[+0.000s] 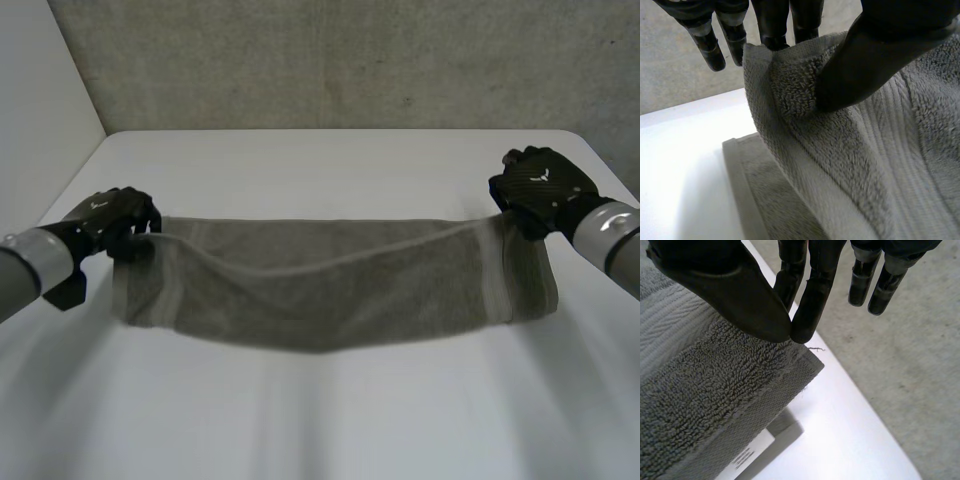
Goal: Fold the towel.
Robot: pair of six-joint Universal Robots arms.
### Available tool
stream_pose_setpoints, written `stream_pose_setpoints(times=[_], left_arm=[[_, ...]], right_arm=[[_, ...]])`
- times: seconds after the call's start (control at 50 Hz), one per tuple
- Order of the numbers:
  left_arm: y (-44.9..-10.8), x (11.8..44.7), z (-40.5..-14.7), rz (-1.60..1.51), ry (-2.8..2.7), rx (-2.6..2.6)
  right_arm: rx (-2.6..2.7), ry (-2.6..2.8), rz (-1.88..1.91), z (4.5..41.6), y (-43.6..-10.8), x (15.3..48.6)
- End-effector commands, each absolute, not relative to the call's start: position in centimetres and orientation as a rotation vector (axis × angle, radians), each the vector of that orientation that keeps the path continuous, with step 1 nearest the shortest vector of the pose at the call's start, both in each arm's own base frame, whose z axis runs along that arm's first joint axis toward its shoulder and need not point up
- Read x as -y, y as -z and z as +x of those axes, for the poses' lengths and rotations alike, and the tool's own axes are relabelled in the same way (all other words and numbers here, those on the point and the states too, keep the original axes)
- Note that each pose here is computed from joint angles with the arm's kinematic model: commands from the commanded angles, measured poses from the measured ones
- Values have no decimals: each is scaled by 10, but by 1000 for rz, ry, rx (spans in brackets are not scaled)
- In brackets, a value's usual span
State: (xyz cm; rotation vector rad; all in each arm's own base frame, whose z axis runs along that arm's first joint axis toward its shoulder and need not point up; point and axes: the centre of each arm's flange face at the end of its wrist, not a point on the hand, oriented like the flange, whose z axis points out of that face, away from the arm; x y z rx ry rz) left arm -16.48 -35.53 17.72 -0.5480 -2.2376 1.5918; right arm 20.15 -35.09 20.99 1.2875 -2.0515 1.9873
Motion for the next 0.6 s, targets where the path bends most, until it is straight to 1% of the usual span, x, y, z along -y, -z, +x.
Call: stream_pose_setpoints(times=[0.02,0.04,0.06,0.1,0.16,0.2,0.26,0.38,0.52,0.6], left_arm=[[-171,386,-173,-538,-1678,2269],[-171,390,-177,-542,-1697,2270],[-171,393,-180,-544,-1712,2270],[-169,396,-182,-542,-1728,2276],[-167,402,-186,-543,-1781,2258],[-167,407,-194,-563,-1835,2214],[-163,411,-199,-592,-1872,2187],[-153,417,-200,-626,-1904,2213],[-139,420,-199,-673,-1899,2257],[-137,421,-198,-671,-1902,2265]], right_arm=[[1937,-2037,1216,212,-195,383],[1930,-2038,1208,213,-188,391],[1930,-2038,1208,213,-188,391],[1938,-2032,1208,215,-177,401],[1937,-2027,1198,218,-169,410],[1929,-2027,1184,218,-166,416],[1917,-2034,1177,220,-163,424],[1900,-2042,1164,221,-158,435],[1914,-2031,1166,221,-149,438],[1907,-2036,1164,222,-145,441]])
